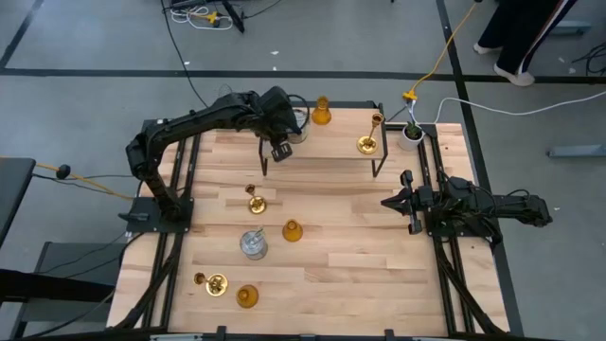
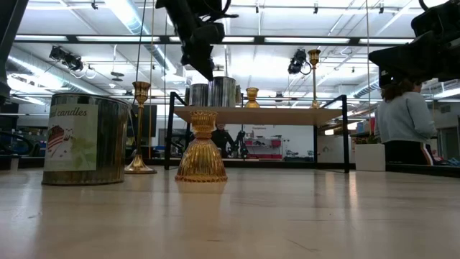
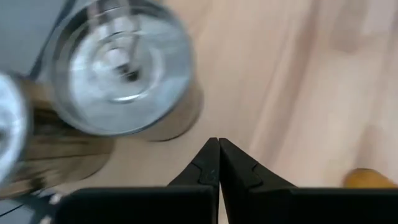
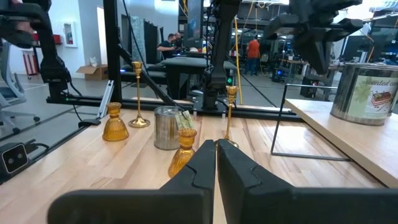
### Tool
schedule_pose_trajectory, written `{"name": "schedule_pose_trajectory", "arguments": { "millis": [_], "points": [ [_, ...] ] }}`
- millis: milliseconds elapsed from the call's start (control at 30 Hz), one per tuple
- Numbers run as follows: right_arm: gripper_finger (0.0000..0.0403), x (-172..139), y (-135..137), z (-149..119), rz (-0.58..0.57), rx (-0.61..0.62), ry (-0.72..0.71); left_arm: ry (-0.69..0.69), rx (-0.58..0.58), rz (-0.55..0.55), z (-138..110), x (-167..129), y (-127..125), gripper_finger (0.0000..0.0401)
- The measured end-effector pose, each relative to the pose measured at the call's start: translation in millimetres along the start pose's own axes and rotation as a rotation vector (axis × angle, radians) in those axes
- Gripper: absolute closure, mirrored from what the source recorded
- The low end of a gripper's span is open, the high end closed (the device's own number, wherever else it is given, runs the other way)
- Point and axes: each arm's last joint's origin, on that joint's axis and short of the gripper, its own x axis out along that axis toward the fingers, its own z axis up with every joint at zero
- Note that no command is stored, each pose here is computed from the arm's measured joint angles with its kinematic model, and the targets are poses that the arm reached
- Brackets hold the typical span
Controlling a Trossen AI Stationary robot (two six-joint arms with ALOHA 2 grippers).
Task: Pick & Place candle stick holders
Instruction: Put the top scented candle on the shelf aligned with the other scented candle
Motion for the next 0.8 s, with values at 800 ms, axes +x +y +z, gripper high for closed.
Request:
{"name": "schedule_pose_trajectory", "arguments": {
  "millis": [800],
  "points": [
    [0.0381, 0, 0, 0, 0.000, 0.000, 0.000, -0.220, 0.023, -0.126, 24, 14, -3, 0.0397]
  ]
}}
